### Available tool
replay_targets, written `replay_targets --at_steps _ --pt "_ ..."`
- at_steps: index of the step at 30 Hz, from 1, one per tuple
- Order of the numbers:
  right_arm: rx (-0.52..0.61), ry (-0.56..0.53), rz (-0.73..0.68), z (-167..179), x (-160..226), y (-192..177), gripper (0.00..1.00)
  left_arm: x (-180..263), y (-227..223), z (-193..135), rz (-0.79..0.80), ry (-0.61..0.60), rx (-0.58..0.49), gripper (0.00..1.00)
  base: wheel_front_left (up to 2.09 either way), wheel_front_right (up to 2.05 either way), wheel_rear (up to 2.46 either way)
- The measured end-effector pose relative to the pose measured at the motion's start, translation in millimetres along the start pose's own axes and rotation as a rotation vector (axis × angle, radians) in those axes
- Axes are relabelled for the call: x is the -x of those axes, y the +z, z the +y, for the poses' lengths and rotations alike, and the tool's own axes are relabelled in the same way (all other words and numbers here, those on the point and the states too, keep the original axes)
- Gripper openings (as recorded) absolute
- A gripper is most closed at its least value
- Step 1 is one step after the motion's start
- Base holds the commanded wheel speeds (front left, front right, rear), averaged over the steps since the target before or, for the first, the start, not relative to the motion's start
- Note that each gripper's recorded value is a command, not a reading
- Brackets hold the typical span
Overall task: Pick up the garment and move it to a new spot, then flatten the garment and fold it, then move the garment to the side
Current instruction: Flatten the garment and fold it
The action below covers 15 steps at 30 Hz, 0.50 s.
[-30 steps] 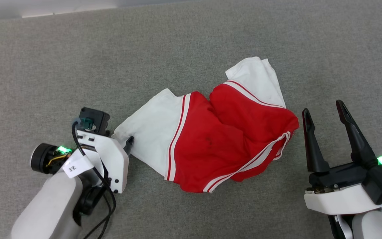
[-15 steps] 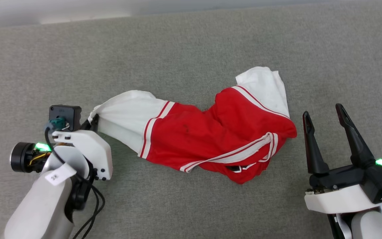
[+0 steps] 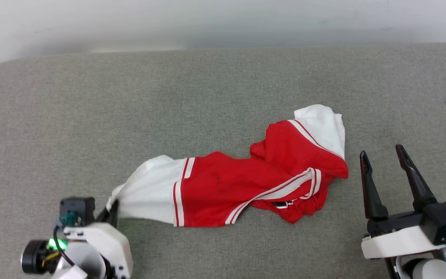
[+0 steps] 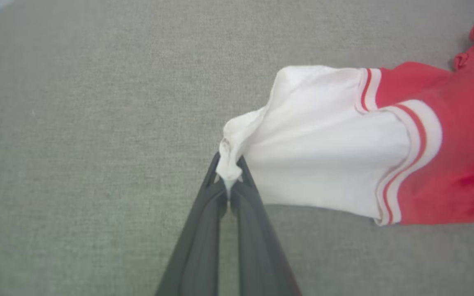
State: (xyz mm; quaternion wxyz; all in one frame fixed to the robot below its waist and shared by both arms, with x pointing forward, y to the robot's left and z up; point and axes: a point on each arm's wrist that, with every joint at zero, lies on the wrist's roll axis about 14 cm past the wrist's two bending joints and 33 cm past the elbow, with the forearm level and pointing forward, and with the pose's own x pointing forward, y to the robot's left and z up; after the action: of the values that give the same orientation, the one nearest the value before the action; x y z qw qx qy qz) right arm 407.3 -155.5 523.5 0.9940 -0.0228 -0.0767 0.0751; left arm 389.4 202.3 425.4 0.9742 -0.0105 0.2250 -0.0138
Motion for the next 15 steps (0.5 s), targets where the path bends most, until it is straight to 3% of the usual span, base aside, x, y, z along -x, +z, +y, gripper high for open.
replay_targets --at_steps 2,3,4,5,7,15 --pt "0.0 -0.002 0.014 -0.3 3.2 -3.6 1.0 8.6 -19.9 1.7 0.056 0.005 -0.001 0.0 0.0 0.0 0.0" --pt "0.001 -0.001 0.021 0.0 4.7 -5.1 1.0 11.8 -27.2 1.5 0.078 0.005 0.007 0.29 0.0 0.0 0.0" --pt "0.004 0.0 0.022 0.5 5.3 -5.3 1.0 14.6 -34.9 -0.5 0.105 -0.002 0.025 0.46 0.0 0.0 0.0" --pt "0.004 0.0 0.022 0.6 5.8 -5.0 1.0 17.8 -44.1 -4.5 0.141 -0.016 0.041 0.99 0.0 0.0 0.0" --pt "0.004 -0.002 0.022 0.2 7.5 -4.3 1.0 23.5 -53.2 -7.6 0.164 -0.03 0.038 1.0 0.0 0.0 0.0" --pt "-0.018 -0.033 0.013 -9.5 9.2 -1.0 1.0 22.8 21.2 -4.3 -0.186 -0.042 -0.006 1.0 0.0 0.0 0.0"
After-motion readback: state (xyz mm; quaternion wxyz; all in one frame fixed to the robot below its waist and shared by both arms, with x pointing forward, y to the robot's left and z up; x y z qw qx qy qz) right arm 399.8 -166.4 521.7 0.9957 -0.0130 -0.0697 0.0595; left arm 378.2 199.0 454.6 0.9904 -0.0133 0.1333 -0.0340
